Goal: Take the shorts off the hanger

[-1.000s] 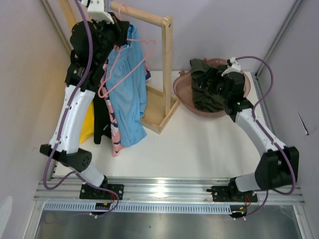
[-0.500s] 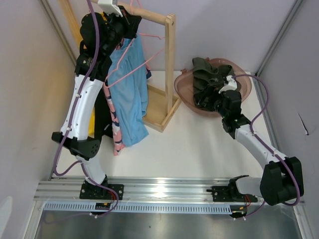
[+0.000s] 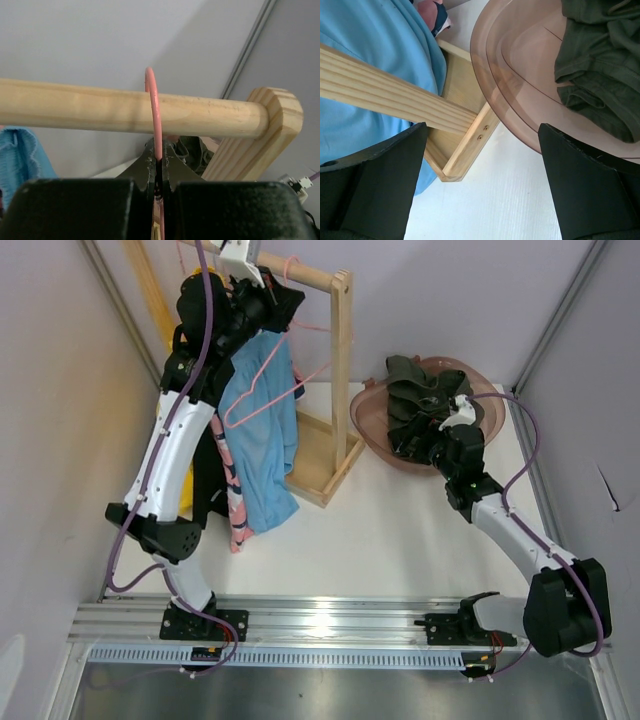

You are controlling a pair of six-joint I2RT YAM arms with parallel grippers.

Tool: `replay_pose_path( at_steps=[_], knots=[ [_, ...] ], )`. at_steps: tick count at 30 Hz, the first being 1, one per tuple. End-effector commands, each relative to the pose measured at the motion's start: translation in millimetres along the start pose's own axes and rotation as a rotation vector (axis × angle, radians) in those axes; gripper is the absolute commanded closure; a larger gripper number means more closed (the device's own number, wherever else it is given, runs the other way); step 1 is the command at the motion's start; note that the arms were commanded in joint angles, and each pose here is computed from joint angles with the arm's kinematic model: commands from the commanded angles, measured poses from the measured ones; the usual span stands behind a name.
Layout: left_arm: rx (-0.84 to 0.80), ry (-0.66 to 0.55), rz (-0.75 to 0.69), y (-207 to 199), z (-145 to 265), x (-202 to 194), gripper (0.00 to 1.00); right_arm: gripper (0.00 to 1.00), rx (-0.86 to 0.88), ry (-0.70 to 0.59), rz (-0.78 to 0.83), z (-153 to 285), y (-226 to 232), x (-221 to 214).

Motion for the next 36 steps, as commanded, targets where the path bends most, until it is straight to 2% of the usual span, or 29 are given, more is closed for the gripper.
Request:
replay_pose_path(
  at_steps=[1,5,8,9,10,11,12,15,20,30,36],
  knots=[
    [-0.083,0.153,0.031,-18,8,-30,1.00,0.01,0.057,-0.058,-0.003,11,16,13],
    [-0.074,0.194,0.031,-16,12,-39,1.00,0.01,0.054,-0.062,-0.001,15,17,14],
    [-0.062,0.190,0.020,-16,20,-35,0.66,0.01,0.055,-0.057,0.001,19,20,13],
    [-0.056,0.182,0.009,-16,23,-31,0.39,0.00,0.057,-0.056,0.000,19,20,13],
    [-0.044,0.175,0.001,-15,27,-27,0.25,0.01,0.052,-0.055,0.001,20,20,13],
    [-0.021,0.174,-0.008,-14,32,-22,0.03,0.01,0.059,-0.051,0.004,22,22,12],
    [-0.001,0.144,-0.033,-12,38,-7,0.01,0.01,0.055,-0.049,0.007,22,21,11],
    [0.070,0.108,-0.057,-4,54,20,0.01,0.01,0.048,-0.042,0.011,25,22,8],
    [0.193,0.068,-0.038,23,86,42,0.01,0.01,0.043,-0.039,0.024,32,20,5],
    [0.307,0.130,-0.036,68,90,19,0.01,0.00,0.036,-0.023,0.040,37,16,-2],
    [0.323,0.150,-0.037,78,79,8,0.09,0.01,0.017,-0.013,0.040,37,8,-8]
  ],
)
Point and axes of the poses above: each gripper's point midway between its finger pads, its own z axis back along the fingers, its own y axis along the line the jaws close on, x = y × z, the point moved 5 cm from there along z, back along the fingers, and after that the axes turned 8 degrees about -z, right-handed, at the moved point
